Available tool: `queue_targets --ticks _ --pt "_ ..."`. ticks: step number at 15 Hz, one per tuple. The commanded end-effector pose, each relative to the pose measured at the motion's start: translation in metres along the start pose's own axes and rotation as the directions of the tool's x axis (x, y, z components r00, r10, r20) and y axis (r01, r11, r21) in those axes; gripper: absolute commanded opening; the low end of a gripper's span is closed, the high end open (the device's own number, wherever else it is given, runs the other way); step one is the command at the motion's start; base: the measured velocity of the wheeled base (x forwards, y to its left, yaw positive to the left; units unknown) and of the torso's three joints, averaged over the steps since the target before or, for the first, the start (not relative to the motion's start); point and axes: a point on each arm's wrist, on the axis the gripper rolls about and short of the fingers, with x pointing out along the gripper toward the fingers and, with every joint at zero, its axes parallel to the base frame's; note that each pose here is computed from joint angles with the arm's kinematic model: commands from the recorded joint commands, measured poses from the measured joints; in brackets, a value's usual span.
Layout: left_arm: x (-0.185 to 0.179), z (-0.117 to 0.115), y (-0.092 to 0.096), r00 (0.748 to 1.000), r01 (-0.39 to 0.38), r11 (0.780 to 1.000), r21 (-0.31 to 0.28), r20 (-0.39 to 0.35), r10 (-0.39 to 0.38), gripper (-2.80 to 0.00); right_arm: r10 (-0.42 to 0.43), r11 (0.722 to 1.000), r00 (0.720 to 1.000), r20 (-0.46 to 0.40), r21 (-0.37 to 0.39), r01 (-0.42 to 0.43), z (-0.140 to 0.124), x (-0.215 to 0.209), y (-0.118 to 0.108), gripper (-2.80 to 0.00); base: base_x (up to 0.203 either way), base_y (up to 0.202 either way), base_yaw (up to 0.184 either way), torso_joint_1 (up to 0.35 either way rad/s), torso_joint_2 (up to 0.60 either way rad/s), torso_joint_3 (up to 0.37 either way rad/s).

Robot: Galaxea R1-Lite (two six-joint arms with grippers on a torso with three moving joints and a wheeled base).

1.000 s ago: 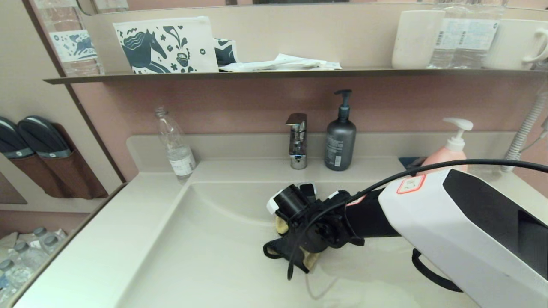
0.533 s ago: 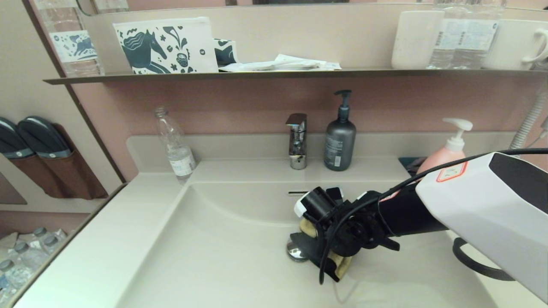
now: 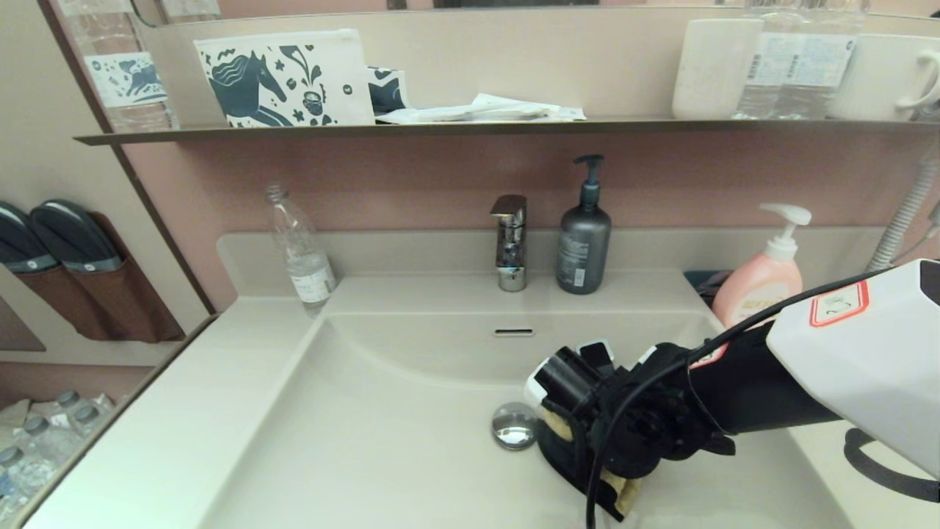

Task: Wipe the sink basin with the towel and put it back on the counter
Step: Wipe the sink

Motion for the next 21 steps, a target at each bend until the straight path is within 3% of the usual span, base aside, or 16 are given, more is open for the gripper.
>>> queue_targets --ticks 1,4,9,14,18,21 --pt "0.000 0.000 0.000 1.000 0.000 1.000 0.000 0.000 0.000 -2.80 0.032 0.999 0.999 -0.017 -0.011 -0.032 -0.016 -0.009 0.011 -2.80 0.000 0.000 0.000 0.000 0.00 0.000" --pt "0.000 0.000 0.000 1.000 0.000 1.000 0.000 0.000 0.000 -2.80 0.125 0.992 0.992 -0.034 -0.012 -0.126 -0.026 -0.023 0.028 -2.80 0.000 0.000 0.000 0.000 0.00 0.000" --pt "0.000 0.000 0.000 1.000 0.000 1.000 0.000 0.000 0.000 -2.80 0.281 0.956 0.960 0.011 0.081 -0.281 -0.011 -0.052 0.053 -2.80 0.000 0.000 0.000 0.000 0.00 0.000" --pt "0.000 0.000 0.000 1.000 0.000 1.000 0.000 0.000 0.000 -2.80 0.352 0.932 0.934 0.052 0.075 -0.356 -0.002 -0.059 0.091 -2.80 0.000 0.000 0.000 0.000 0.00 0.000" --pt "0.000 0.000 0.000 1.000 0.000 1.000 0.000 -0.001 0.000 -2.80 0.430 0.891 0.891 0.147 0.092 -0.445 0.025 -0.070 0.124 -2.80 0.000 0.000 0.000 0.000 0.00 0.000" --pt "0.000 0.000 0.000 1.000 0.000 1.000 0.000 0.000 0.000 -2.80 0.455 0.878 0.870 0.190 0.066 -0.473 0.037 -0.062 0.149 -2.80 0.000 0.000 0.000 0.000 0.00 0.000"
